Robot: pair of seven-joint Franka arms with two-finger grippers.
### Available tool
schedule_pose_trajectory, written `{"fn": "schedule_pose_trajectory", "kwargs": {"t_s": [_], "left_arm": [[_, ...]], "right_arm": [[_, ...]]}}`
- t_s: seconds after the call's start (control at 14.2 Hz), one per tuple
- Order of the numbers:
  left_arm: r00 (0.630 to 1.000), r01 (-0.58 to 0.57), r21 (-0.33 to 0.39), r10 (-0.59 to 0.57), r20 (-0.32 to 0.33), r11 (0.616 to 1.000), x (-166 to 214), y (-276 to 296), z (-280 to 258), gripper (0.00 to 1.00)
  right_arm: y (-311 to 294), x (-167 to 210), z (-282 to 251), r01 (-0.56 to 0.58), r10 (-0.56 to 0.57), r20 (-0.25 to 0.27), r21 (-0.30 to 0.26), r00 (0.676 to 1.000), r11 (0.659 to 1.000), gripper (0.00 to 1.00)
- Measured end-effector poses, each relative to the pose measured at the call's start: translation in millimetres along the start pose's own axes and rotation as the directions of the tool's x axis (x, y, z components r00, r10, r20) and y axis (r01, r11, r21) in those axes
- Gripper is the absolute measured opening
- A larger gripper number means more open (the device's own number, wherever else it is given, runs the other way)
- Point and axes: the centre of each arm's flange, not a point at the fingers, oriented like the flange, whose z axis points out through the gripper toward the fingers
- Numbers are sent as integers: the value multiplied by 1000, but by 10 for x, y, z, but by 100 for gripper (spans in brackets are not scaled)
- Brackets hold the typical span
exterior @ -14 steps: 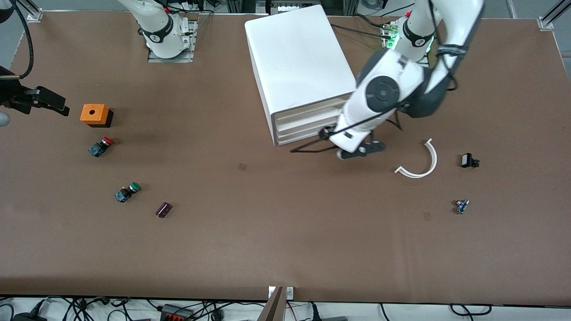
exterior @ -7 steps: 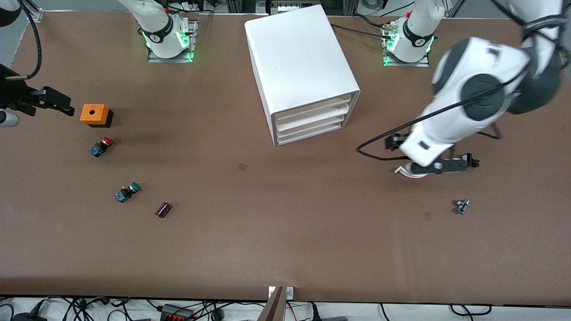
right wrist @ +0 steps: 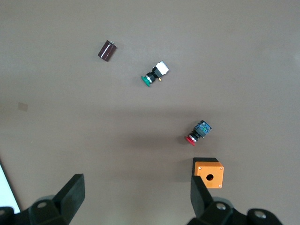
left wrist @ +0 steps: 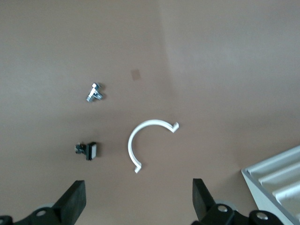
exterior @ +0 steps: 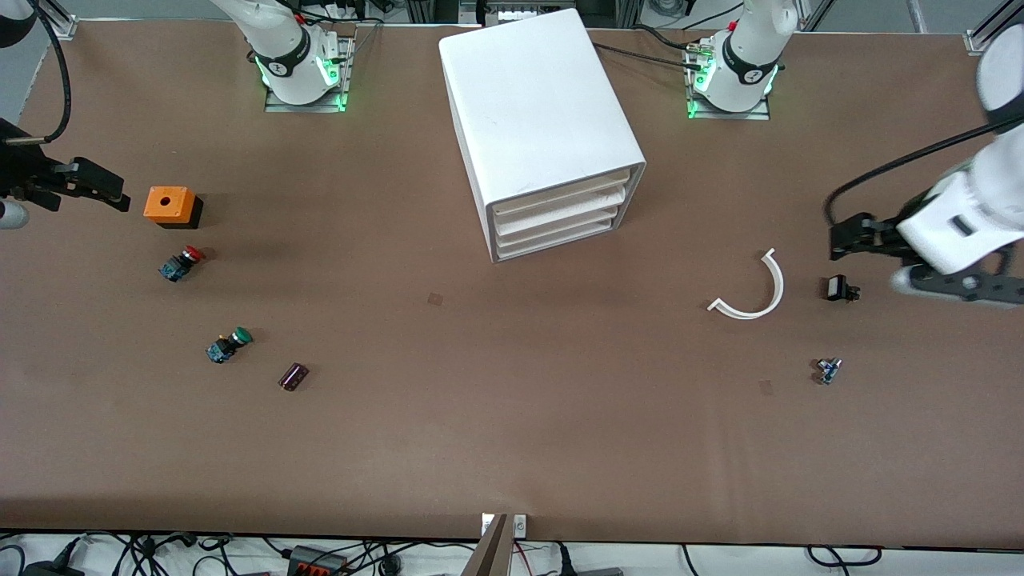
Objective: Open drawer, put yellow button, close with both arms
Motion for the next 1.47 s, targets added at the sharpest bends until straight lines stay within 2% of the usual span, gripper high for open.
{"fn": "schedule_pose_trajectory", "kwargs": {"t_s": [0.14, 0.35, 1.47], "left_arm": [[999, 2, 5, -1, -43, 1000, -224, -45, -36, 100], [998, -39, 12, 39, -38, 999, -445, 222, -38, 100], [999, -30, 11, 31, -13, 999, -482, 173, 26, 100]], "right_arm": [[-7, 1, -1, 1, -1, 0, 0, 1000, 1000, 100], [-13, 3, -3, 3, -3, -2, 0, 1000, 1000, 100], [-24, 16, -1, 6, -6, -8, -1, 1000, 1000, 100]]}}
